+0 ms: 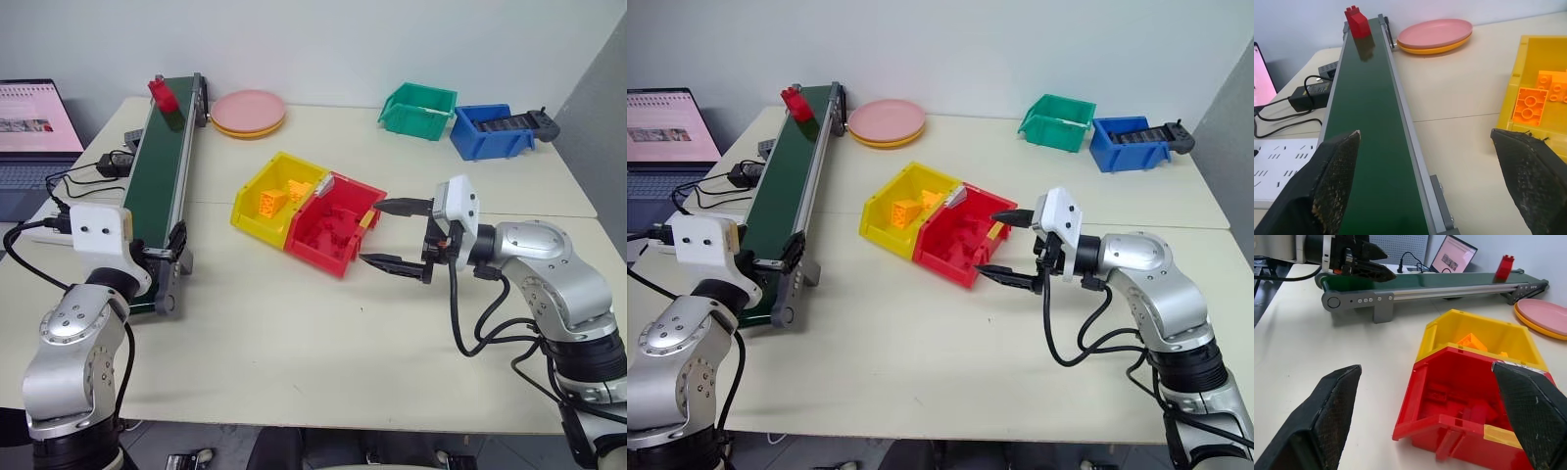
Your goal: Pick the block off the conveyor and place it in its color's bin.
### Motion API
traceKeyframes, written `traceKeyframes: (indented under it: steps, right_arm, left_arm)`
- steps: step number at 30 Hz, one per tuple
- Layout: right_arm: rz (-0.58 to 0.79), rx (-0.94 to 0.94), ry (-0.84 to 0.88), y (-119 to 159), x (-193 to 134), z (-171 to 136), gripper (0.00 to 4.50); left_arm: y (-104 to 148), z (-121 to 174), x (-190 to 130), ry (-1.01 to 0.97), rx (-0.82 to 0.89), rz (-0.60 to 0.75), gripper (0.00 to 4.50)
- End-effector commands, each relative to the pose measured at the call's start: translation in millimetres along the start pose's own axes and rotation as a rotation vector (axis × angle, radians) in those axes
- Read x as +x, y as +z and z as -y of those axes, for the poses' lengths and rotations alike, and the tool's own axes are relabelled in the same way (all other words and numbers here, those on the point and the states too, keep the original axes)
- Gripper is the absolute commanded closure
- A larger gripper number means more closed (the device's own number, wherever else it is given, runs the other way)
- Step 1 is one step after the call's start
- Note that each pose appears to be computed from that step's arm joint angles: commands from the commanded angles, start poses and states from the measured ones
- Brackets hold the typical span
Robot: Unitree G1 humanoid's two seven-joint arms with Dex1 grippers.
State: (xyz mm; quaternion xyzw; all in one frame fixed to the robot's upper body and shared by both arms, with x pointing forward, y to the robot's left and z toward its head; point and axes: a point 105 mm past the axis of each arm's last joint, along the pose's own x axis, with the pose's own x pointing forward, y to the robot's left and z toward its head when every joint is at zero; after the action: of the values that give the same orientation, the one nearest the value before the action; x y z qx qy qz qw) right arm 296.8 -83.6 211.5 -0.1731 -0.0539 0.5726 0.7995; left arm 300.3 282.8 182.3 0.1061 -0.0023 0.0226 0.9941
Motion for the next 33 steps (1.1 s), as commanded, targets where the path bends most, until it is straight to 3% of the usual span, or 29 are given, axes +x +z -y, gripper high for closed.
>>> traceKeyframes:
  steps: [1, 33]
  right_arm:
    - [0.032, -0.041, 0.033, 15, 1, 3, 0.00]
    - [0.147, -0.066, 0.091, 37, 1, -8, 0.00]
  left_arm:
    - [18, -10, -9, 0.026, 0.015, 0.078, 0.05]
    - [12, -25, -5, 0.031, -0.019, 0.044, 0.05]
